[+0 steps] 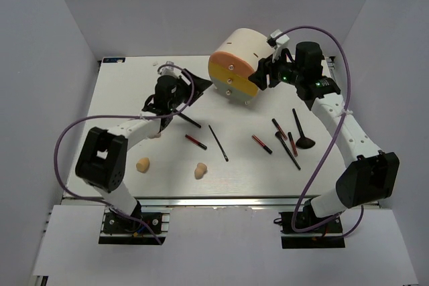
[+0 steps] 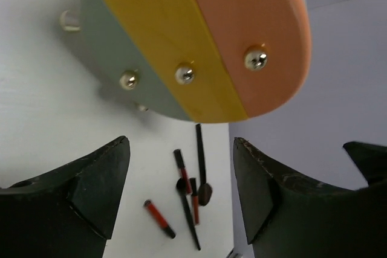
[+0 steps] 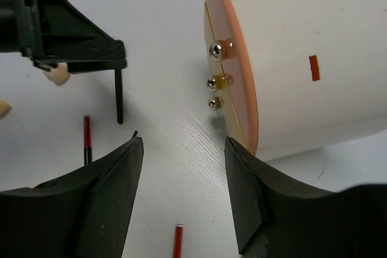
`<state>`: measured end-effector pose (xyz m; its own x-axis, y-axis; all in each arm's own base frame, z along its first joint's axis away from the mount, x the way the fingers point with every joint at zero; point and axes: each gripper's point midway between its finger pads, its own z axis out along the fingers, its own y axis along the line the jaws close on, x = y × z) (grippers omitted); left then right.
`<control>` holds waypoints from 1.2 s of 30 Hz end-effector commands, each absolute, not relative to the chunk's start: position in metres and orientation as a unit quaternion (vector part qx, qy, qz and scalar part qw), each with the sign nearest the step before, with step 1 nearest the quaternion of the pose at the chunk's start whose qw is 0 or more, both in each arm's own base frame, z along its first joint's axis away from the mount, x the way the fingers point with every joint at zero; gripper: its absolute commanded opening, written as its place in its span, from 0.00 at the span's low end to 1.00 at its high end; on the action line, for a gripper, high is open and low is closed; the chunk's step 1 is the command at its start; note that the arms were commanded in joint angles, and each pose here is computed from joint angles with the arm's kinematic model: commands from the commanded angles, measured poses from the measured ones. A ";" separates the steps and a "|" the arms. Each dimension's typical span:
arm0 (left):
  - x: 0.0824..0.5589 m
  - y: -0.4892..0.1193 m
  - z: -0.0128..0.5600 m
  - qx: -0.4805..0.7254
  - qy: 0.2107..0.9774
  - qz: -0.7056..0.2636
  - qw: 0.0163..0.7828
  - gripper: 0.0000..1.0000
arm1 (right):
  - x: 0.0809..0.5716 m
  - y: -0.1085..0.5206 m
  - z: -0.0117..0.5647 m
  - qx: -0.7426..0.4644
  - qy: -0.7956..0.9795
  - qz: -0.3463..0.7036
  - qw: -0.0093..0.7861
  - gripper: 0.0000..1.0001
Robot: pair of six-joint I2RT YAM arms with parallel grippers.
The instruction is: Organize the makeup
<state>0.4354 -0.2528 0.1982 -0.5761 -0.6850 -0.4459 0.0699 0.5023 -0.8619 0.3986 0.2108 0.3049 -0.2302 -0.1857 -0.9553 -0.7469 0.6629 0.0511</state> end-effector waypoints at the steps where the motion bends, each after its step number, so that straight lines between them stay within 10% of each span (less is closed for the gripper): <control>1: 0.452 -0.289 0.259 -0.180 0.709 -0.524 0.436 0.78 | 0.405 0.213 0.335 -0.292 0.721 0.266 0.569 0.62; 8: 0.481 -0.317 0.261 -0.205 0.683 -0.544 0.442 0.60 | 0.389 0.214 0.336 -0.320 0.695 0.276 0.581 0.68; 26: 0.526 -0.345 0.251 -0.219 0.671 -0.559 0.435 0.59 | 0.380 0.188 0.322 -0.311 0.693 0.282 0.586 0.62; 36: 0.522 -0.348 0.244 -0.219 0.668 -0.571 0.423 0.31 | 0.382 0.183 0.310 -0.306 0.701 0.275 0.582 0.62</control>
<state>0.5232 -0.3459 0.2310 -0.5470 -0.7742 -0.3184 0.1629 0.2746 -0.9477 0.3822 0.1854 0.2925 -0.2075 -0.1178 -0.9711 -0.7439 0.6636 0.0785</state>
